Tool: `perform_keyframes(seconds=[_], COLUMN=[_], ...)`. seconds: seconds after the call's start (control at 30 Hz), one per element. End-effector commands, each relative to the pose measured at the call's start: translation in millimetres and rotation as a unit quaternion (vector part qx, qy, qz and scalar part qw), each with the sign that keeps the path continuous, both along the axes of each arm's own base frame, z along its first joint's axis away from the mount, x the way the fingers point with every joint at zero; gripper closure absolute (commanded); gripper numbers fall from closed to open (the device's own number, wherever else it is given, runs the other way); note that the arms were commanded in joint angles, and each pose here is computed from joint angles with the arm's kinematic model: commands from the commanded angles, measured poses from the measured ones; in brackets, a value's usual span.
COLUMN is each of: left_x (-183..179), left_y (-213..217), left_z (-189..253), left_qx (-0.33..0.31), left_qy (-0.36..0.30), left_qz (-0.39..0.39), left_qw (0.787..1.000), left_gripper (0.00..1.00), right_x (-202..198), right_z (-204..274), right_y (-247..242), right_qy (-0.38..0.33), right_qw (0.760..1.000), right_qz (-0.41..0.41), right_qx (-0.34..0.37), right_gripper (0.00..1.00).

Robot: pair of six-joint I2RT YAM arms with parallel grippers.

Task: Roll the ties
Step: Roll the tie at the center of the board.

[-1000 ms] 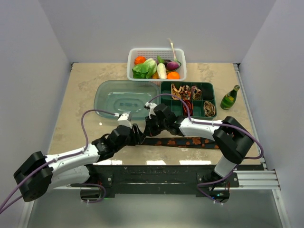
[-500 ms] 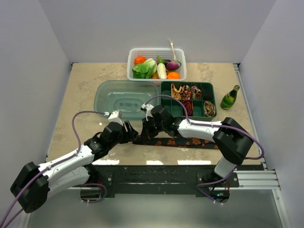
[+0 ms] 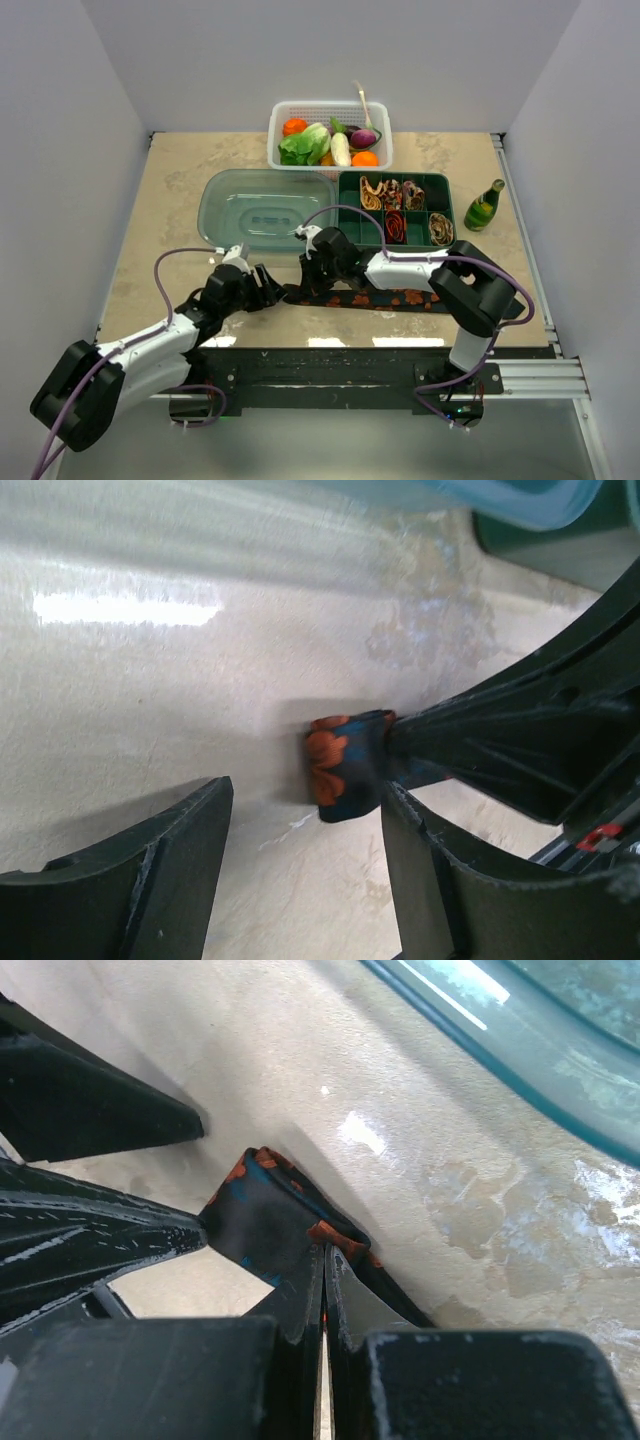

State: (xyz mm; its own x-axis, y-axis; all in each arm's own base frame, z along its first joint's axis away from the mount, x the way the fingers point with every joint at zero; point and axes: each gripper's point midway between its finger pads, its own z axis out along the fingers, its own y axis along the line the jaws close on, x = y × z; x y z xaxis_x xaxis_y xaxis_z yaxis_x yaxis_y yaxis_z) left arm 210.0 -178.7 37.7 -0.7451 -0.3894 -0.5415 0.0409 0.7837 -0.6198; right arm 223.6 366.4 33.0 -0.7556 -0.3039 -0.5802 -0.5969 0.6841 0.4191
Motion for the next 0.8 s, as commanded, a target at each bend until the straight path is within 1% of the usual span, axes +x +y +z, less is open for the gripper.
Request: perform_keyframes(seconds=[0.0,0.07,0.1,0.17,0.2,0.3,0.37,0.6,0.77], left_x=[3.0,-0.9,0.7,-3.4,-2.1,-4.6,-6.0,0.8,2.8], left_y=[-17.4,-17.8,-20.4,-21.5,-24.5,-29.7,-30.2,-30.1,-34.5], left_z=[12.8,5.5,9.9,4.6,9.2,7.5,3.1,4.6,8.1], left_qx=[-0.065,-0.072,-0.085,-0.097,-0.108,-0.124,-0.126,-0.133,-0.139], left_qy=[-0.031,-0.022,-0.032,-0.022,-0.031,-0.020,-0.008,-0.006,-0.008], left_qz=[-0.026,-0.026,-0.029,-0.028,-0.031,-0.038,-0.036,-0.017,-0.025], left_qw=[0.997,0.997,0.995,0.995,0.993,0.991,0.991,0.991,0.990], left_gripper=[0.34,0.35,0.35,0.37,0.37,0.41,0.43,0.50,0.60], right_x=[3.4,2.6,0.6,-0.2,-1.5,-3.6,-2.4,-7.2,-9.1], right_z=[-9.0,-8.9,-11.0,-7.9,-7.6,-4.4,-0.1,3.9,7.4], right_y=[-4.7,-5.8,-8.3,-9.5,-10.9,-13.7,-13.3,-7.2,-2.4], right_qy=[-0.015,-0.015,-0.012,-0.013,-0.013,-0.012,-0.016,-0.017,-0.017], right_qw=[1.000,1.000,1.000,1.000,1.000,1.000,1.000,0.999,0.999], right_qz=[-0.002,-0.004,-0.005,-0.007,-0.008,-0.014,-0.022,-0.025,-0.023], right_qx=[-0.013,-0.011,-0.014,-0.011,-0.010,-0.005,0.005,0.026,0.032], right_gripper=[1.00,1.00,1.00,1.00,1.00,1.00,1.00,1.00,1.00])
